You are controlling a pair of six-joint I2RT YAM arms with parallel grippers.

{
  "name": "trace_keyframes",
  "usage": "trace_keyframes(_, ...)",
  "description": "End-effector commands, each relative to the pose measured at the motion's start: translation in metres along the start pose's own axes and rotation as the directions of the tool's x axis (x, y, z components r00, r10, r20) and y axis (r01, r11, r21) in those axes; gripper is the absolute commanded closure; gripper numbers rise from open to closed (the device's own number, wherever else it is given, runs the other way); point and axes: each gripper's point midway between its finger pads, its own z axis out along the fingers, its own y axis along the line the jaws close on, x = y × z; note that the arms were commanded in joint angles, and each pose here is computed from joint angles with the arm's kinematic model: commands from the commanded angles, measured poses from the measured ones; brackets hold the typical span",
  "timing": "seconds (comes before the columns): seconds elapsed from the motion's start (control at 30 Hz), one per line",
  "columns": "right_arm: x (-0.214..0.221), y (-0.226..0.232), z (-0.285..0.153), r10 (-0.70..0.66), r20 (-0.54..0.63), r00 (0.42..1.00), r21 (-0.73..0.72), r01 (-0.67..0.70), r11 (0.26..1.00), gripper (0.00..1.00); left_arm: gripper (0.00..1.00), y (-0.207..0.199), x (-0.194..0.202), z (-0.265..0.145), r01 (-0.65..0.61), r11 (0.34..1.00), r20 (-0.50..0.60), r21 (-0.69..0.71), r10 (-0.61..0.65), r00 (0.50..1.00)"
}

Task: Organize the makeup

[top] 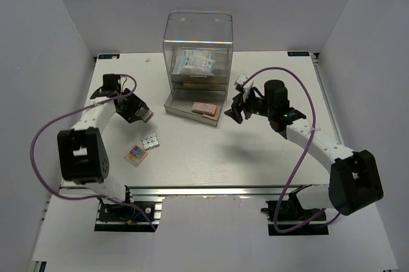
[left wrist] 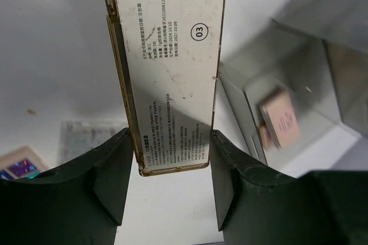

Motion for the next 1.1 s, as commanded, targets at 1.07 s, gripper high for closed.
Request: trace_keyframes(1.07, -0.004, -0.011, -0.011, 0.007, 0.04, 0.999, 0.041, -0.009, 0.999, 0.28, 1.0, -0.166, 0.164, -0.019, -0.01, 0.951, -0.295, 0.309, 0.106, 0.95)
